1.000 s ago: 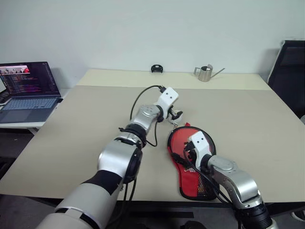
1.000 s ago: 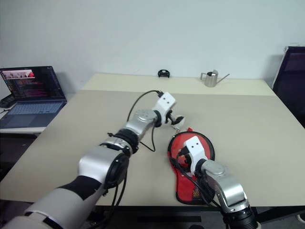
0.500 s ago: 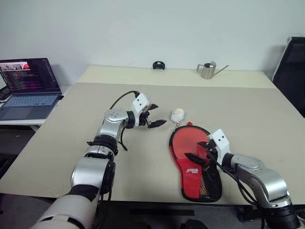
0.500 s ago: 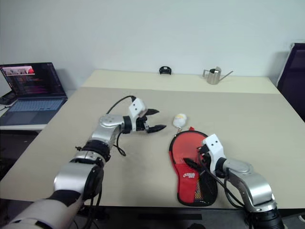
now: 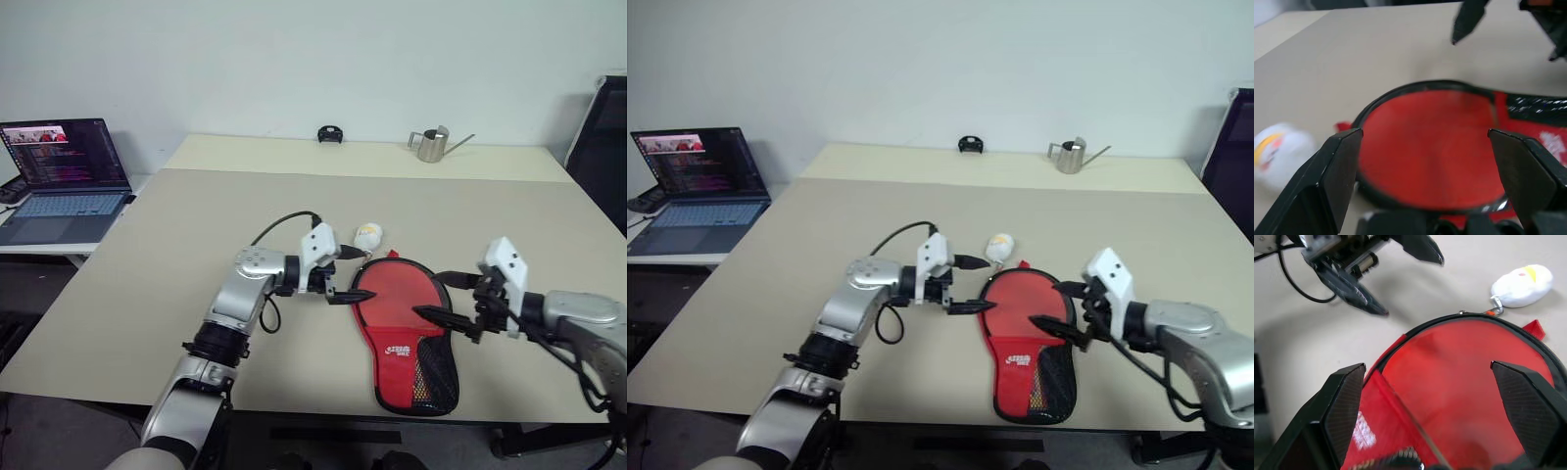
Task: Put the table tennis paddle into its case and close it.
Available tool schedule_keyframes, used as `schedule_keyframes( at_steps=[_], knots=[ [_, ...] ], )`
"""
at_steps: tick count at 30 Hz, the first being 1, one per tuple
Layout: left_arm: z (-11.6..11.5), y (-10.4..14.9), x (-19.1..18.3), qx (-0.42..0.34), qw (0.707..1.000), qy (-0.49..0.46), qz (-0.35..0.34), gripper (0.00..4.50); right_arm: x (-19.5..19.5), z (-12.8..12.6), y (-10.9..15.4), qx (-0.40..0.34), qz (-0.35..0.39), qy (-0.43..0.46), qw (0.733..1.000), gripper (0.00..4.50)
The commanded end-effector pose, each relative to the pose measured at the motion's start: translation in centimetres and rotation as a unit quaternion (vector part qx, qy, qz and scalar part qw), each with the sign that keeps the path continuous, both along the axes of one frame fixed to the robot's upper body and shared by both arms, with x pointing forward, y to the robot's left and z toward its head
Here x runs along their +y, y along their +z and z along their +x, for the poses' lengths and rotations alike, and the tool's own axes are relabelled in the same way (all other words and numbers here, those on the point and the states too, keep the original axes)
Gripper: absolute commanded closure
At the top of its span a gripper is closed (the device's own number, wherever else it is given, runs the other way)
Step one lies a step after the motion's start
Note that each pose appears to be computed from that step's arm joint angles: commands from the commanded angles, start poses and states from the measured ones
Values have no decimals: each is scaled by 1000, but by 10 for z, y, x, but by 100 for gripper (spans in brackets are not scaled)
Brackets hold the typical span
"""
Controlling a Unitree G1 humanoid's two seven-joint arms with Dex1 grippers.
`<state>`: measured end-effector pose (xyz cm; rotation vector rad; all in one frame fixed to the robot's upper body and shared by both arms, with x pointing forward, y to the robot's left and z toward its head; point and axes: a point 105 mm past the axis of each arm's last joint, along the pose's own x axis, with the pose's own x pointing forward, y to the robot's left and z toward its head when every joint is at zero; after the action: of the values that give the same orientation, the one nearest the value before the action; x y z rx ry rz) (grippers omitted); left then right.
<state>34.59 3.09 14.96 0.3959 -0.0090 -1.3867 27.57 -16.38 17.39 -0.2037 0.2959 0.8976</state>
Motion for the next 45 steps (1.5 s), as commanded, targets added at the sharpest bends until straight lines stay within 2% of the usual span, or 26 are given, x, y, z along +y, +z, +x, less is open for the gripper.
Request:
schedule_keyframes(
  at_steps=[1, 5, 15, 24, 30, 37, 41, 45],
  knots=[
    [-3, 1, -17, -12, 1000, -19, 7, 5, -15, -6, 18, -16, -3, -10, 1000, 0],
    [-5, -13, -30, 10, 999, -31, 18, 5, -27, -8, 25, -20, -9, -28, 999, 0],
    [12, -40, -49, 23, 999, 16, 22, 5, -34, -6, 33, -28, -7, -39, 999, 0],
    [6, -70, -49, 34, 998, 11, 57, 5, -29, 1, 34, -31, -10, -29, 999, 0],
    [2, -75, -50, 35, 997, -3, 68, 5, -25, 7, 36, -34, -10, -22, 999, 0],
    [-4, -87, -53, 93, 993, -16, 72, 5, -20, 14, 36, -37, -10, -13, 999, 0],
    [-2, -91, -50, 97, 992, -10, 82, 5, -20, 17, 35, -41, -9, -16, 999, 0],
    [0, -95, -48, 95, 991, -6, 90, 5, -18, 33, 41, -55, 9, -38, 998, 0]
  ],
)
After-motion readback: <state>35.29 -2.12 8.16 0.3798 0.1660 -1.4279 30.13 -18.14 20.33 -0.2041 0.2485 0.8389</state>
